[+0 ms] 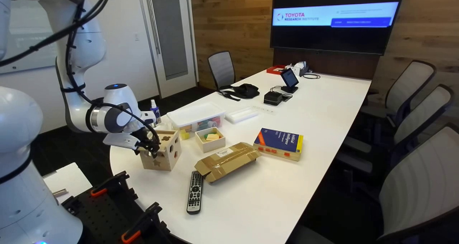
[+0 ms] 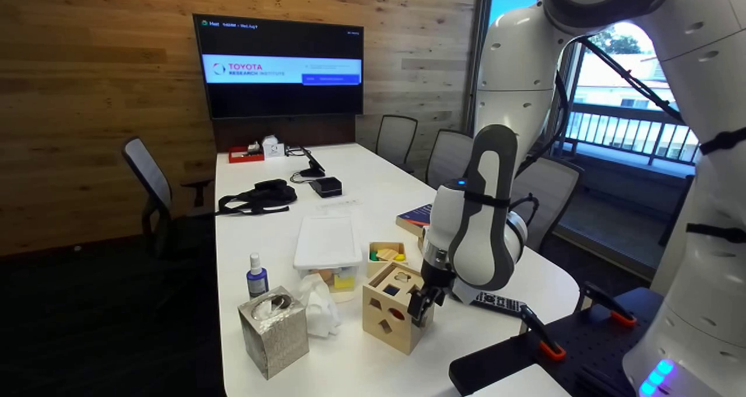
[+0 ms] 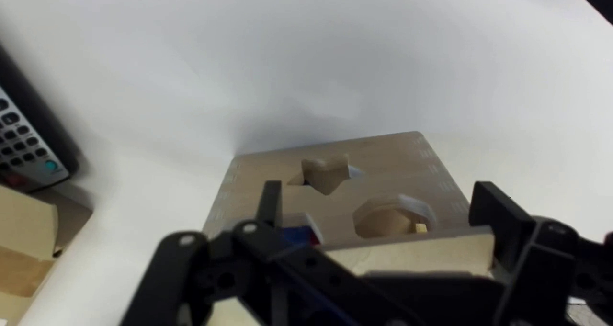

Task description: Completely close the cube-shaped object

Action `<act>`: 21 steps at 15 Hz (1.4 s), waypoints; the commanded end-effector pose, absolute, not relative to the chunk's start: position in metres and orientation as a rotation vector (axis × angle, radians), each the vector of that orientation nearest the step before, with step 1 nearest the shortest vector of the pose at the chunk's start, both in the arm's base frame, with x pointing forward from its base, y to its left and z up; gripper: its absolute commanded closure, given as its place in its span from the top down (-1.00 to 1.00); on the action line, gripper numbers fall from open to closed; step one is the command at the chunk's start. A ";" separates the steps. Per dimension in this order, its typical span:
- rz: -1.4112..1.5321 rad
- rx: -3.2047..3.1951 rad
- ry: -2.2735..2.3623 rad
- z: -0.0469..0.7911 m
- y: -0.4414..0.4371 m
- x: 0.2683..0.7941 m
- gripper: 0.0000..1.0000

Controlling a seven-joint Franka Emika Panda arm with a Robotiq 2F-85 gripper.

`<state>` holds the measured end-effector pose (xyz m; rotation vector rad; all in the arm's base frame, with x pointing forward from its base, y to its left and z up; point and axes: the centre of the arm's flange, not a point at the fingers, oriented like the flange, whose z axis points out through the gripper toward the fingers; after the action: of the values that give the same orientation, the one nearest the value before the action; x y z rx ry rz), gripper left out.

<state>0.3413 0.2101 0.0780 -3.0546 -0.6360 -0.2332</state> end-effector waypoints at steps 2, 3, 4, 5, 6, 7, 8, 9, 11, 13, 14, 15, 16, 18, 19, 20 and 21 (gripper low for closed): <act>-0.297 -3.027 -0.722 0.086 0.210 0.342 1.00; -0.303 -3.025 -0.736 0.088 0.210 0.342 1.00; -0.302 -3.026 -0.751 0.090 0.210 0.343 1.00; -0.300 -3.027 -0.762 0.092 0.210 0.343 1.00; -0.302 -3.025 -0.776 0.093 0.210 0.343 1.00; -0.306 -3.022 -0.786 0.094 0.210 0.344 1.00; -0.310 -3.018 -0.801 0.094 0.208 0.345 1.00; -0.313 -3.015 -0.807 0.094 0.207 0.346 1.00; -0.317 -3.003 -0.846 0.093 0.205 0.347 1.00; -0.332 -2.982 -0.888 0.093 0.203 0.349 1.00; -0.344 -2.966 -0.918 0.093 0.201 0.350 1.00; -0.356 -2.941 -0.952 0.093 0.200 0.351 1.00; -0.368 -2.925 -0.976 0.094 0.199 0.352 1.00; -0.387 -2.899 -1.015 0.096 0.196 0.354 1.00; -0.394 -2.890 -1.029 0.097 0.195 0.355 1.00; -0.393 -2.887 -1.030 0.098 0.193 0.355 1.00; -0.394 -2.885 -1.029 0.099 0.191 0.354 1.00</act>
<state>0.3572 0.1999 0.0887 -2.9220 -0.9949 -0.3546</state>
